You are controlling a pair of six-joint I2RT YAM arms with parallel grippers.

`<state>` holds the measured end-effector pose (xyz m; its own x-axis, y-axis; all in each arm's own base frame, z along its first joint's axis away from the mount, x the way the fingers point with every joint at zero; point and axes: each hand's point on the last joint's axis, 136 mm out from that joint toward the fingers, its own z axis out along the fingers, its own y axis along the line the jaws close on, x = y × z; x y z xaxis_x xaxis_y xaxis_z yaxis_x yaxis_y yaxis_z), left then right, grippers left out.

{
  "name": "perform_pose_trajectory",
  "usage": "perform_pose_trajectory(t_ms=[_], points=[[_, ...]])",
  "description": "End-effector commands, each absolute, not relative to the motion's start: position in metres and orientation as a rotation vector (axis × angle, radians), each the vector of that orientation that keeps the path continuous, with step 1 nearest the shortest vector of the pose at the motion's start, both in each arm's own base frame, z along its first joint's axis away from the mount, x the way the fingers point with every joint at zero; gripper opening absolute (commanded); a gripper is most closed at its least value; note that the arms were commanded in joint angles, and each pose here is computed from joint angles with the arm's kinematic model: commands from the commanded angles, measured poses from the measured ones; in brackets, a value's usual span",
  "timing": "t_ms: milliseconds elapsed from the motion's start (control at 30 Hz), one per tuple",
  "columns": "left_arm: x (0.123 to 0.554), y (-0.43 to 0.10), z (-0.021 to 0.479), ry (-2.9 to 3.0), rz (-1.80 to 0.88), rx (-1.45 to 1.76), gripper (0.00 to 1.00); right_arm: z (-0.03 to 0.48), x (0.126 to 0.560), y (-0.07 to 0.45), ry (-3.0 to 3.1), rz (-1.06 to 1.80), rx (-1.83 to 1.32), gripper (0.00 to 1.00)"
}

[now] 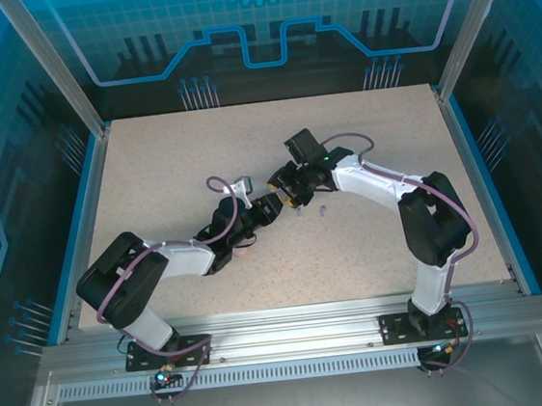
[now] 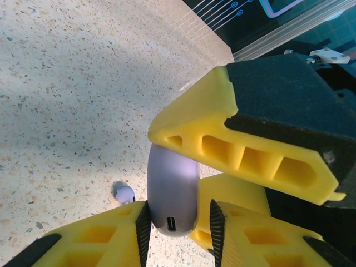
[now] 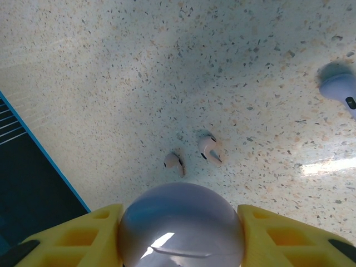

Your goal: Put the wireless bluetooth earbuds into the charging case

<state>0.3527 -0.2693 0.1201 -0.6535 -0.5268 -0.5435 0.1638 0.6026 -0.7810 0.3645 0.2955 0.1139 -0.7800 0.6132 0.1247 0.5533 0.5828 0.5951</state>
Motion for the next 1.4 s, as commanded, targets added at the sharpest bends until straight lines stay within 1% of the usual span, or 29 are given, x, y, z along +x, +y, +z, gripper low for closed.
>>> perform_pose_trajectory(t_ms=[0, 200, 267, 433, 600, 667, 733, 833, 933, 1100, 1267, 1367], points=[[0.363, -0.278, 0.139, 1.956, -1.108, -0.265, 0.36, 0.124, 0.356, 0.304, 2.712, 1.022, 0.982, 0.48], [0.364, -0.279, 0.14, 1.956, -1.113, -0.268, 0.35, 0.125, 0.356, 0.304, 2.709, 1.025, 0.98, 0.48], [0.364, -0.279, 0.139, 1.958, -1.11, -0.268, 0.3, 0.125, 0.356, 0.304, 2.707, 1.026, 0.984, 0.48], [0.364, -0.278, 0.137, 1.963, -1.107, -0.276, 0.22, 0.125, 0.356, 0.305, 2.709, 1.032, 0.982, 0.48], [0.364, -0.281, 0.138, 1.966, -1.112, -0.262, 0.12, 0.129, 0.354, 0.307, 2.706, 1.051, 0.97, 0.5], [0.364, -0.281, 0.138, 1.969, -1.114, -0.257, 0.05, 0.132, 0.353, 0.306, 2.701, 1.057, 0.966, 0.55], [0.363, -0.283, 0.138, 1.973, -1.119, -0.247, 0.0, 0.137, 0.353, 0.305, 2.69, 1.067, 0.964, 0.62], [0.361, -0.285, 0.14, 1.979, -1.137, -0.236, 0.0, 0.148, 0.361, 0.295, 2.653, 1.085, 0.967, 0.71], [0.356, -0.288, 0.147, 1.986, -1.157, -0.199, 0.0, 0.163, 0.371, 0.275, 2.597, 1.08, 0.959, 0.76], [0.338, -0.294, 0.16, 2.026, -1.181, -0.049, 0.0, 0.18, 0.373, 0.226, 2.538, 1.0, 0.891, 0.79], [0.322, -0.293, 0.174, 2.059, -1.233, 0.117, 0.0, 0.174, 0.357, 0.186, 2.554, 0.853, 0.636, 0.8], [0.315, -0.291, 0.181, 2.065, -1.284, 0.183, 0.0, 0.169, 0.347, 0.173, 2.503, 0.824, 0.471, 0.8]])
